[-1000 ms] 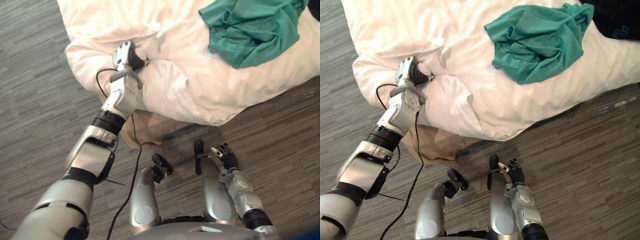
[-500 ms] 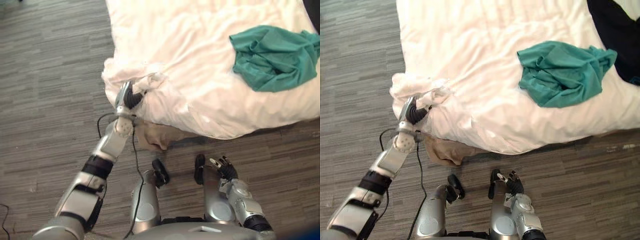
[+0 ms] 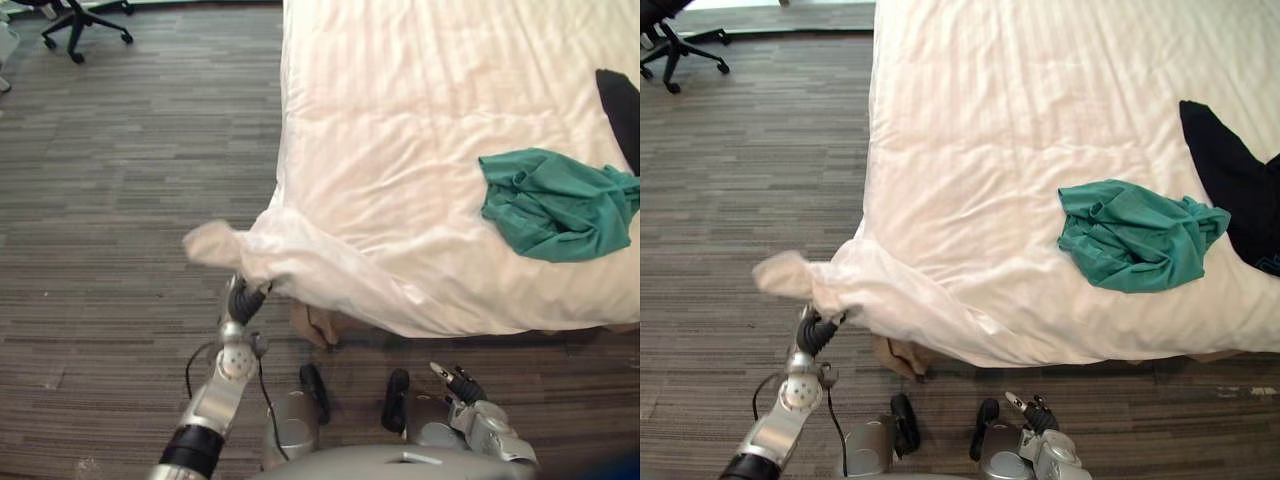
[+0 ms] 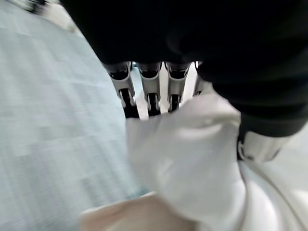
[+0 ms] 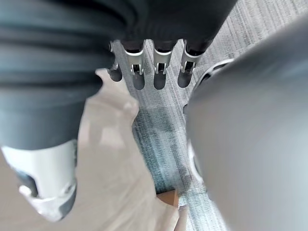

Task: Tidy the bed and pick cloth on bed and put in laundry

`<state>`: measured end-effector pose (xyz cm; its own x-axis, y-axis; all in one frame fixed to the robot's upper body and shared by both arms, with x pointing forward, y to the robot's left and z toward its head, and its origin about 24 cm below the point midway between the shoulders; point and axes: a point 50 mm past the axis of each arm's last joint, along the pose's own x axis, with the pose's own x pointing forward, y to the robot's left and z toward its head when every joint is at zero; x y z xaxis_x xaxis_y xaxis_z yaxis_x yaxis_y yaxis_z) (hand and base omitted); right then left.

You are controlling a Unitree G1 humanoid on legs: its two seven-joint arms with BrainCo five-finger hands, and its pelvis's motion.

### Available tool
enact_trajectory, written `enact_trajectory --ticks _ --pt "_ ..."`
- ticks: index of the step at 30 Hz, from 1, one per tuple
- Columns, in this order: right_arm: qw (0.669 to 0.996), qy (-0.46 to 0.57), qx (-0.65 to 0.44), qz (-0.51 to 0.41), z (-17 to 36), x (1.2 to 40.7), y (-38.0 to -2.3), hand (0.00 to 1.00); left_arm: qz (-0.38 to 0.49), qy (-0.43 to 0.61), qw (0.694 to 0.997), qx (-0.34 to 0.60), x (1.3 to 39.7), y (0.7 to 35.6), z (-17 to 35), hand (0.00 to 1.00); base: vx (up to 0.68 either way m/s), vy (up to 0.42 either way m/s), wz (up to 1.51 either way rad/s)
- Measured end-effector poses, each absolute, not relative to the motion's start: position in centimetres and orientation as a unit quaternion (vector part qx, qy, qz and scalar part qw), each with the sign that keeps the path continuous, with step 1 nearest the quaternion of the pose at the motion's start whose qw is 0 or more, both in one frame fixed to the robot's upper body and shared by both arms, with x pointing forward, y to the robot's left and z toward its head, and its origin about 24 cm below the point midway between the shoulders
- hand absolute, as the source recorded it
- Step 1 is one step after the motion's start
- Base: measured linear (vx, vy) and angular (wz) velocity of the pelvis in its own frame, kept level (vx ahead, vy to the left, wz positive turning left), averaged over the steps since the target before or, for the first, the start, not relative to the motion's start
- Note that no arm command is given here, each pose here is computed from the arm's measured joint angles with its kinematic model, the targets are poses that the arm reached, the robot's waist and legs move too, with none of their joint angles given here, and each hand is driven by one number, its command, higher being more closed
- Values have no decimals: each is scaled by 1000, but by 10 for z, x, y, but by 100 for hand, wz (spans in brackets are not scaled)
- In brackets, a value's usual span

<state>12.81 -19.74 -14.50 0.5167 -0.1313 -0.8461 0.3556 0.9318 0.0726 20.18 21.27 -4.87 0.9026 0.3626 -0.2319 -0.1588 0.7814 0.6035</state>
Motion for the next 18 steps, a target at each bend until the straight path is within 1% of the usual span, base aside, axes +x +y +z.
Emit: enact_trajectory --ticks 2,3,5,6,8,9,11,13,15,18 --pt "856 478 133 -143 -148 123 -198 0 153 238 910 304 179 223 -72 0 13 -29 -3" --pt "855 479 136 -143 -148 122 -198 0 153 254 905 306 173 225 -77 0 9 -28 -3" --pt "850 487 142 -144 -151 114 -198 0 159 315 884 306 146 233 -96 0 5 -10 -2" --pt "849 488 144 -143 -152 112 -198 0 162 331 880 301 139 234 -101 0 10 -14 -4" --pt "843 496 152 -146 -154 104 -197 0 171 403 858 269 109 233 -122 0 4 -7 -8" --pt "842 497 153 -147 -154 102 -197 0 173 420 852 259 101 233 -127 0 16 -3 -12" --pt "835 499 167 -159 -156 96 -197 0 159 487 830 220 73 225 -144 0 22 0 -9" --pt "827 499 189 -178 -158 91 -195 0 148 517 821 188 57 219 -153 0 29 5 -10" --pt "816 495 223 -201 -159 87 -193 0 148 528 821 160 49 216 -156 0 35 1 -23" --pt "778 482 304 -265 -162 73 -192 0 148 532 823 133 45 215 -158 0 24 0 -27"
